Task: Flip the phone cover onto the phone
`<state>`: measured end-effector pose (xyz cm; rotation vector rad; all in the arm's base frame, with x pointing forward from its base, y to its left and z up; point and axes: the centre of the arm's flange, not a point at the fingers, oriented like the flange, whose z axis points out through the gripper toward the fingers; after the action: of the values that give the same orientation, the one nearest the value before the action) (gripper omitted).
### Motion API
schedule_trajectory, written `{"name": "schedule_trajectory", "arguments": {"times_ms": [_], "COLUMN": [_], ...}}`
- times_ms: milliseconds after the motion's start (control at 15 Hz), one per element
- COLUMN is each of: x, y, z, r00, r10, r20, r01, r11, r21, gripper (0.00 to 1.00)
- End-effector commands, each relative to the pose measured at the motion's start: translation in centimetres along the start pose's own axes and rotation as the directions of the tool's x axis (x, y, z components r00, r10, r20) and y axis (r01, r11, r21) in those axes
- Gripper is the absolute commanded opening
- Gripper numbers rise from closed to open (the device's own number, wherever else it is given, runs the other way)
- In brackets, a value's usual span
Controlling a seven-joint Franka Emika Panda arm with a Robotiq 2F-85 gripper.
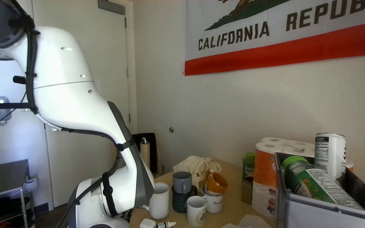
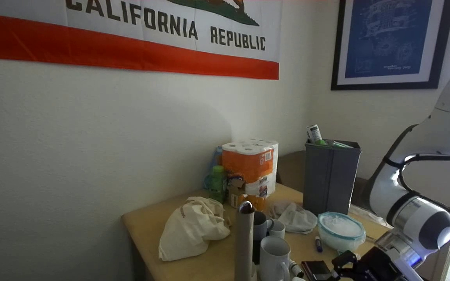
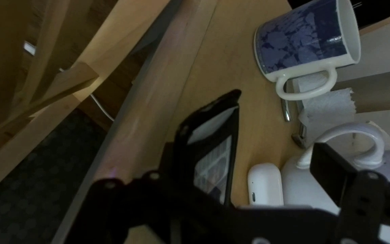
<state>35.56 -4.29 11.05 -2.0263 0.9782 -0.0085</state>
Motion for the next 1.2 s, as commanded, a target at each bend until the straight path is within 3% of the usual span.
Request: {"name": "schedule_trajectory", "arguments": {"times_ms": [0, 533, 1133], "x": [0.4, 1.7, 2.8], "y": [-0.6, -0.6, -0.5], "z": [-1.2, -1.5, -1.3], "r00": [0.999, 0.999, 0.986], "r10": [-0.036, -0.021, -0.025], "r20": [-0.022, -0.039, -0.163], "r01": [0.037, 0.026, 0.054], "r11": [0.996, 0.988, 0.983], "r21": [0.076, 0.151, 0.177], "gripper": [1.00, 1.00, 1.00]}}
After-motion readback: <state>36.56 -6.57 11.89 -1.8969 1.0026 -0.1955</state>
